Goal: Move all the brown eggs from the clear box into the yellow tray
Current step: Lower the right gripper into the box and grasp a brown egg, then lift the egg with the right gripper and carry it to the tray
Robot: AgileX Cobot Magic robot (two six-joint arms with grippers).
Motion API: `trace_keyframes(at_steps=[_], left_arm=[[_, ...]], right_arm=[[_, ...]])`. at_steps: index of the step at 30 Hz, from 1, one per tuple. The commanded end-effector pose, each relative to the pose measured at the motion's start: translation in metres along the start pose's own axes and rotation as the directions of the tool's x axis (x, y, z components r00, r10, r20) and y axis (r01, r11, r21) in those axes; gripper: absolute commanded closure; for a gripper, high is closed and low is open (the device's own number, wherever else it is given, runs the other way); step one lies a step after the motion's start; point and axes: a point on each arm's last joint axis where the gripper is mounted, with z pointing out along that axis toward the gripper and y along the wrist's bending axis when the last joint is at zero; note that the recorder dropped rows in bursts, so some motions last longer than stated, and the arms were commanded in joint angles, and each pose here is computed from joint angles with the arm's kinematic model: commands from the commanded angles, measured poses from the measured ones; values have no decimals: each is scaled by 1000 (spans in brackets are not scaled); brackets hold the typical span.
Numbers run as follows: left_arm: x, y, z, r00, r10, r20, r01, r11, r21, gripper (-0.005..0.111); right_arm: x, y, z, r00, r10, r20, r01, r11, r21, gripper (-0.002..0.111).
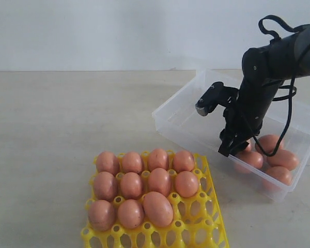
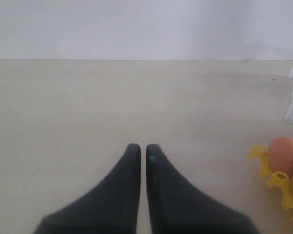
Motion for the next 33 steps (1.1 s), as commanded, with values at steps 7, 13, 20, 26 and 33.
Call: trace_keyframes(at_steps=[7,13,20,26,33], left_arm=[[-2,0,0,1000,-13,16,13,1000,5,103],[-2,0,0,1000,-13,16,13,1000,5,103],[-2,0,0,1000,-13,16,13,1000,5,103],[-2,0,0,1000,-13,16,13,1000,5,103],[-2,0,0,1000,-13,16,13,1000,5,103]], right_arm=[[-17,-12,-45,913,291,285,-321,945,61,108],[-43,-33,-120,457,452,766,-620,779,-91,108],[-49,-49,-195,-179,210,961,-619,735,-276,108],[-41,-13,-232,-112,129,985,-514,841,-169,108],[19,85,-197,-158,208,965,-344,905,-251,108]])
